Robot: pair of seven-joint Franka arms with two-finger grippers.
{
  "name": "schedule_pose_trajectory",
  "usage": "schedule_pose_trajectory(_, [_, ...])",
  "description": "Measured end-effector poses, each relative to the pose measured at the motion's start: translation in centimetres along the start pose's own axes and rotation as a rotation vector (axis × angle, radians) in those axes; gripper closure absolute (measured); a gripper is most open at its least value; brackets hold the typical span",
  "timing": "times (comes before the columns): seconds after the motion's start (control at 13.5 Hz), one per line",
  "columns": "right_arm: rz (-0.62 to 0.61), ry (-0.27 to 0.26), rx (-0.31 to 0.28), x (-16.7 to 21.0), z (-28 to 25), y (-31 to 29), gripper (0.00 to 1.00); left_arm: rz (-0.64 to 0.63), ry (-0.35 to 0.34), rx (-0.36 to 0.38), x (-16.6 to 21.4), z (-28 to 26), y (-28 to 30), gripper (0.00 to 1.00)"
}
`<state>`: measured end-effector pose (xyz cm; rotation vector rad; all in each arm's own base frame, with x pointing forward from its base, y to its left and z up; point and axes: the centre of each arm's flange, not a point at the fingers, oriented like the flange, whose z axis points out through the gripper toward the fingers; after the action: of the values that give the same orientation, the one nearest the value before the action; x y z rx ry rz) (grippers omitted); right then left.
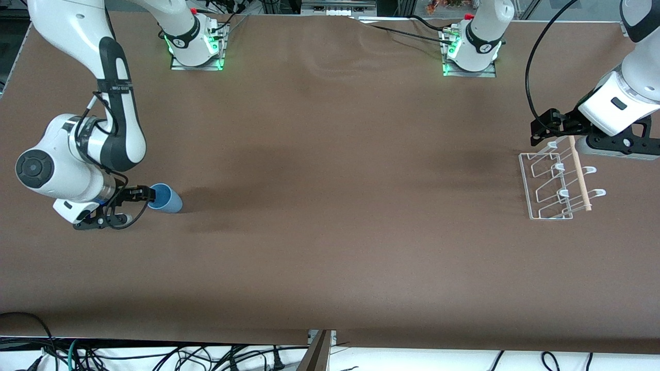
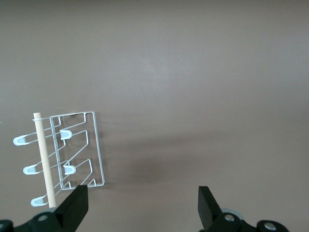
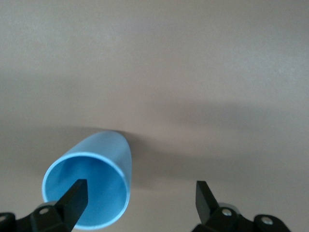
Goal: Transfer cup to left arm and place on rack
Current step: 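Lower the right gripper to the blue cup and close on it, then lift the blue cup with the right gripper while the left gripper approaches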
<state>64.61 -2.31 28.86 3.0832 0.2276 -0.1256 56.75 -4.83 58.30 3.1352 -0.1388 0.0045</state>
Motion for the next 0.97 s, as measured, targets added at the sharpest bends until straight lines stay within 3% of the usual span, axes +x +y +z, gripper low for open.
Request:
schedule_pose_trajectory(0.67, [-0.015,-0.053,-0.016,0.9,4.0,-0.8,0.06,0.0,0.0,0.0,0.0,0.0,0.0,0.0])
schedule_pose_trajectory(0.97, [-0.029,-0.054,0.013,1.1,4.4,-2.6,0.55,0.0,0.0,0.0,0.0,0.0,0.0,0.0])
